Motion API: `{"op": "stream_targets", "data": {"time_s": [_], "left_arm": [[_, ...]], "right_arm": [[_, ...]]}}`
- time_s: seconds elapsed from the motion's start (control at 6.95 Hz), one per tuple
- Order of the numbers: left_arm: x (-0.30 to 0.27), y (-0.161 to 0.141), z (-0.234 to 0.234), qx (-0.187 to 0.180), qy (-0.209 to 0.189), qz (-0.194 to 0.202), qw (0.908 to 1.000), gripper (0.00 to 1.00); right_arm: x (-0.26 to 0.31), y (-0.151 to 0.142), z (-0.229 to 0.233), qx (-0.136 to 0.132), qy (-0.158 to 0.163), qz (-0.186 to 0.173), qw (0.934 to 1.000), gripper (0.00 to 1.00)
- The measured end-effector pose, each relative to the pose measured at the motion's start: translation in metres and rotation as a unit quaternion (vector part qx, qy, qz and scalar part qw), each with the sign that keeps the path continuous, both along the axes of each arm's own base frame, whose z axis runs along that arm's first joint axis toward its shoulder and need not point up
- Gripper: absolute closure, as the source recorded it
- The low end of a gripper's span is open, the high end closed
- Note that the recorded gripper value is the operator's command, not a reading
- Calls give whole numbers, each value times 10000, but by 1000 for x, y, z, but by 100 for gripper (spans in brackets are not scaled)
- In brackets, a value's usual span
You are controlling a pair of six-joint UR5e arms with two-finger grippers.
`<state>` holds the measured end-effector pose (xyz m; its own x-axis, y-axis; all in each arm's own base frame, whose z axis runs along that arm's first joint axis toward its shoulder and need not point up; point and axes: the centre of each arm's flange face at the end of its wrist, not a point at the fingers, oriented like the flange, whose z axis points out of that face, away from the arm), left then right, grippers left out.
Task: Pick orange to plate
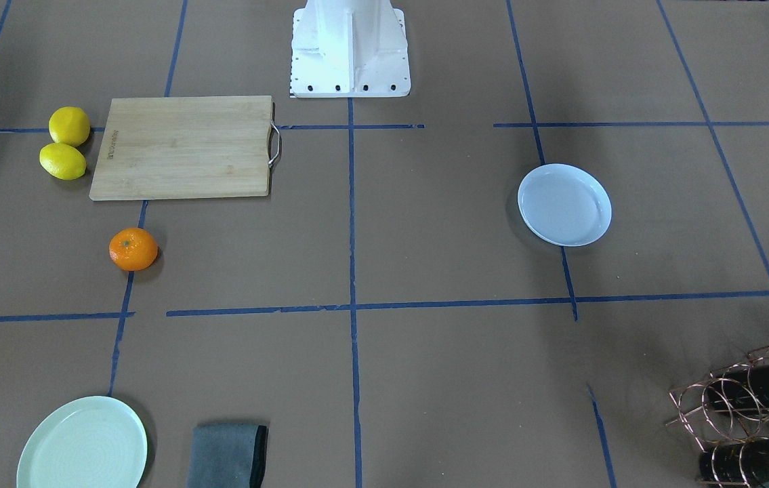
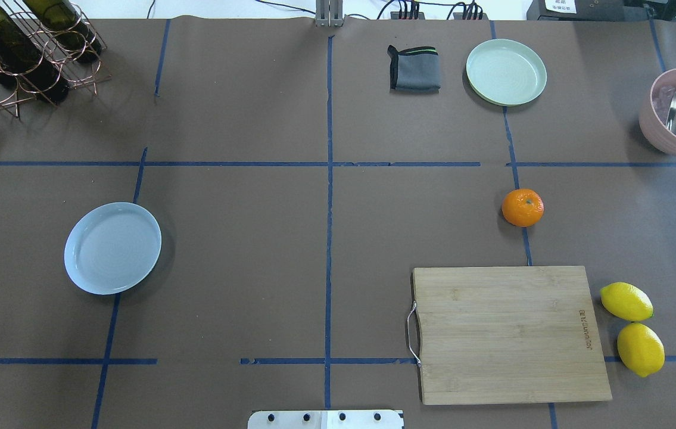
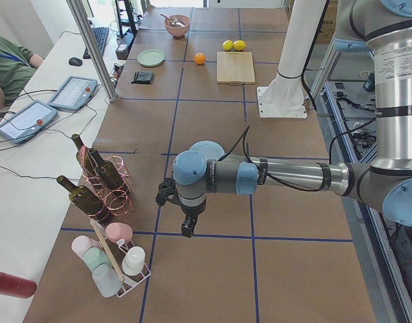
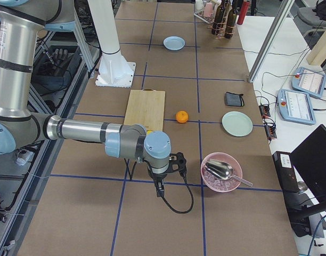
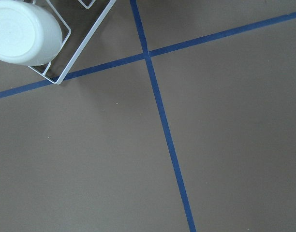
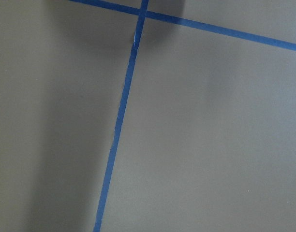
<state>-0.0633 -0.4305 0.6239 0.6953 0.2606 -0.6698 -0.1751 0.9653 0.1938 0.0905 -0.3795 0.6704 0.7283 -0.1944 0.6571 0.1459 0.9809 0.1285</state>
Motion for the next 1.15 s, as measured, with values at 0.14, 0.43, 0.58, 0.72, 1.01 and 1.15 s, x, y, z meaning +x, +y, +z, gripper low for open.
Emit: {"op": "stream_targets", "data": {"time_s": [0.14, 0.43, 0.58, 0.72, 1.01, 1.15], "left_arm": [[0, 0, -3, 27, 1, -2, 10000, 0], [-1, -2, -11, 120, -12, -7, 9999, 0], [-1, -3, -14, 202, -41, -7, 9998, 0], [0, -7, -19, 430, -48, -9, 9991, 0], [0, -20, -36, 1419, -34, -35, 9899, 0], [0, -27, -48, 1911, -10, -49, 9816, 0]], "right_arm": [[0, 0, 0, 0, 0, 0, 10000, 0], [0, -1, -1, 14, 3, 5, 10000, 0], [0, -4, -4, 49, 8, 6, 10000, 0], [1, -7, -10, 150, 15, -2, 9999, 0], [-2, -13, -24, 533, -135, 11, 9985, 0], [-4, -14, -29, 657, -314, 4, 9973, 0]]}}
